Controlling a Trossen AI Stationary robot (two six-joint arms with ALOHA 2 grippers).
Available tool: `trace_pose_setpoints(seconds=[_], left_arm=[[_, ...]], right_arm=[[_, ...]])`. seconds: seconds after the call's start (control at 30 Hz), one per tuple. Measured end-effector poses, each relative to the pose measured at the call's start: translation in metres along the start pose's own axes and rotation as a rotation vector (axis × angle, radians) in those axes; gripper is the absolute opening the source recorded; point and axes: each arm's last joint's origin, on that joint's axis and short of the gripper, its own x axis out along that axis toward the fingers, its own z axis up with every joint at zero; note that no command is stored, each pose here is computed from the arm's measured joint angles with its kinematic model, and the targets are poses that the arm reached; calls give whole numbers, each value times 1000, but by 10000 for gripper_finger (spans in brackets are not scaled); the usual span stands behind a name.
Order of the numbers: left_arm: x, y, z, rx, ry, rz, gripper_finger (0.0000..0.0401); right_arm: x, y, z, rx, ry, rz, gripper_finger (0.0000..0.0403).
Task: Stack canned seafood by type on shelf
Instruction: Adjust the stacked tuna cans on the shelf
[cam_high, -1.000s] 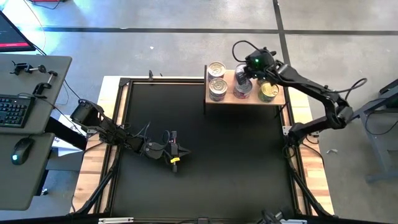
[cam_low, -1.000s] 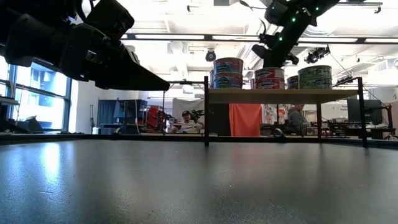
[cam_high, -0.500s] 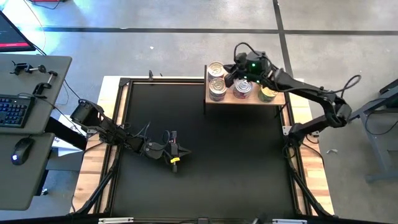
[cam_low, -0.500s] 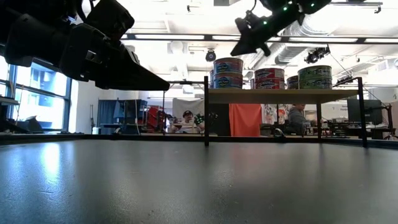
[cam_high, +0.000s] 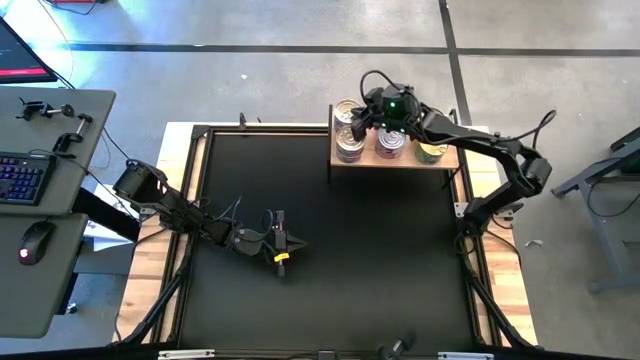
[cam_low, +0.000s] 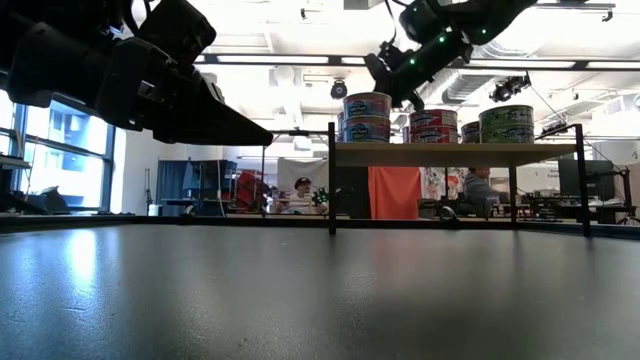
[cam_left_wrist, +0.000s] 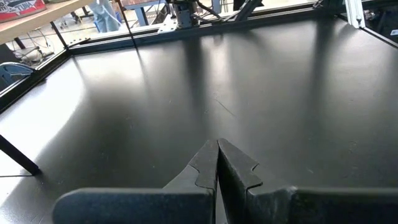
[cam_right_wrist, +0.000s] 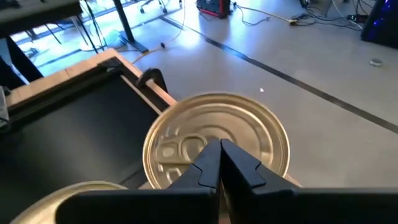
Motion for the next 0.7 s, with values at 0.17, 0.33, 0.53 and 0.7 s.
trace_pose_setpoints(seconds=[0.17,0.33,0.53,0.7], left_arm=[[0,0,0,-7,0,0,1],[0,0,0,-7,0,0,1],[0,0,0,-7,1,0,1],[0,0,0,-8,1,0,1]], right_arm=[[0,-1,-3,-13,33,-39,2],[-2,-2,-3,-32,42,-66,2],[-6,-2,2,-38,69,-93,2],[-12,4,19,-57,42,-81,2]])
